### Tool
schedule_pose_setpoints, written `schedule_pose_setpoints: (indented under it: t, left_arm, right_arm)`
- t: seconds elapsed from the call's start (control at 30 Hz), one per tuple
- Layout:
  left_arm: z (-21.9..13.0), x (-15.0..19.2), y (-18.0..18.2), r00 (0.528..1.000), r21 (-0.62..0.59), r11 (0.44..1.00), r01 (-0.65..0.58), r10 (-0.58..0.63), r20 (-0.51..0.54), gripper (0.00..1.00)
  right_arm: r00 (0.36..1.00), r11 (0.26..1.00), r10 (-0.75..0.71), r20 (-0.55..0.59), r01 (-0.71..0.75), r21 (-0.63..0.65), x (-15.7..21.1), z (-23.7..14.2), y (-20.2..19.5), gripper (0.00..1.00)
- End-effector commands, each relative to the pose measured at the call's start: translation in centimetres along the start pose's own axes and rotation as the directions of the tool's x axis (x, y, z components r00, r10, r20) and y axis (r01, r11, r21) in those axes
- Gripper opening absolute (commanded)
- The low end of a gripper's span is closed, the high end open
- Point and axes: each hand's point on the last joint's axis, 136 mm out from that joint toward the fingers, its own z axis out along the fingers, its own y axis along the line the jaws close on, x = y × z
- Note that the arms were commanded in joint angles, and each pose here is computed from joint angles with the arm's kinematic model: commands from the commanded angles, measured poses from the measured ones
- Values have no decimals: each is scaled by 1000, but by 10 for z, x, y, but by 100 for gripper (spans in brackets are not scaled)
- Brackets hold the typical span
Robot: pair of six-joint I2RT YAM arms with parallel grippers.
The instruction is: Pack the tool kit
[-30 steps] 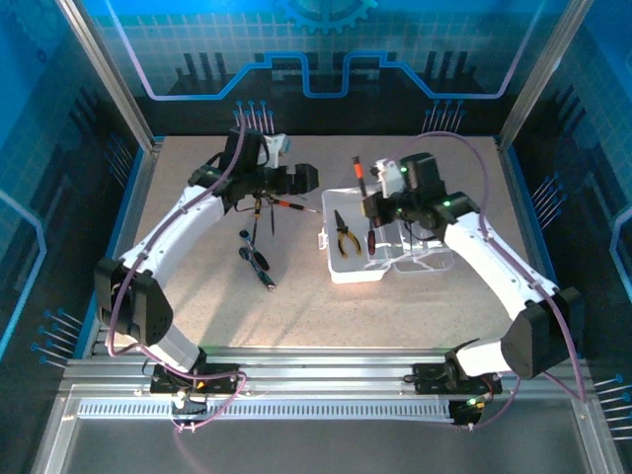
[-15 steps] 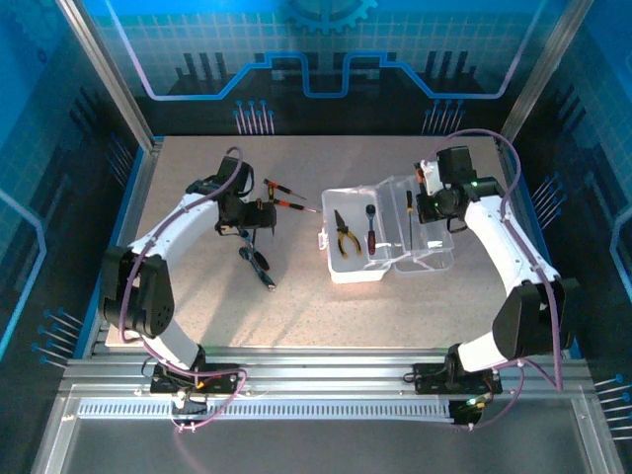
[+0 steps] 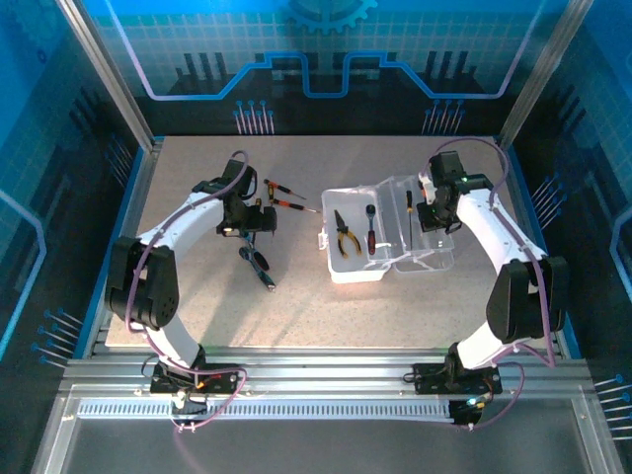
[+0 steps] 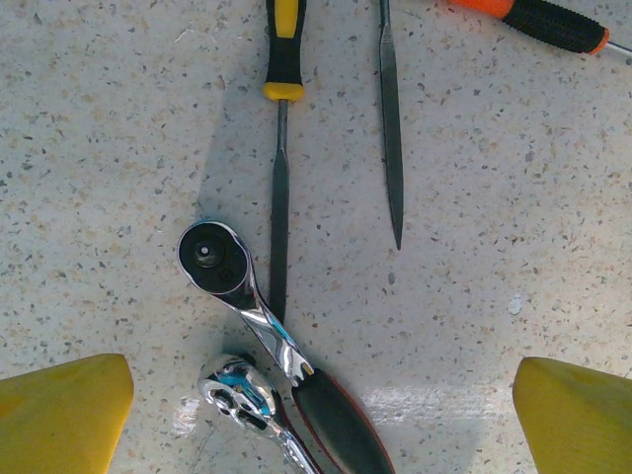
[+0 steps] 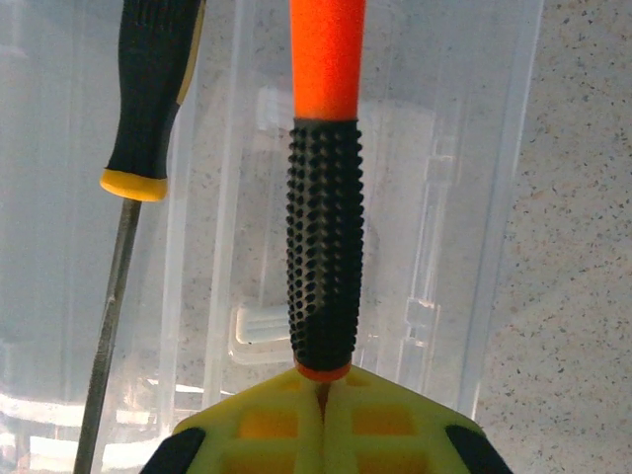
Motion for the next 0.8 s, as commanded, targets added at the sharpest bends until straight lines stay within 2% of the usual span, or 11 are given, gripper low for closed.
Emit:
schedule_pose_setpoints:
  t: [0.0, 0.27, 0.6, 0.67, 0.73, 0.77]
  left_arm:
    - [5, -2, 4, 1000, -10, 1000, -14, 14, -6, 99]
    - [4, -5, 4, 1000, -20, 1000, -19, 19, -5, 99]
    - [14, -8, 12, 999, -62, 998, -13, 11, -32, 99]
    - [17, -4, 13, 999, -63, 998, -1, -2, -46, 99]
    - [20, 2, 16, 998, -67, 998, 19, -23, -63, 99]
    - [22, 6, 19, 997, -75, 997, 35, -40, -66, 99]
  right_arm:
    - [999, 999, -23, -27, 22, -28, 5, 4, 11, 0]
    - [999, 999, -27, -23, 26, -42, 8, 0, 17, 19]
    - [999, 998, -37, 32, 39, -40, 3, -25, 18, 42]
    - [998, 998, -43, 48, 45, -40, 1, -33, 20, 52]
    - [996, 997, -57, 70, 60, -42, -2, -44, 24, 70]
    - [994, 996, -66, 82, 70, -47, -3, -48, 26, 82]
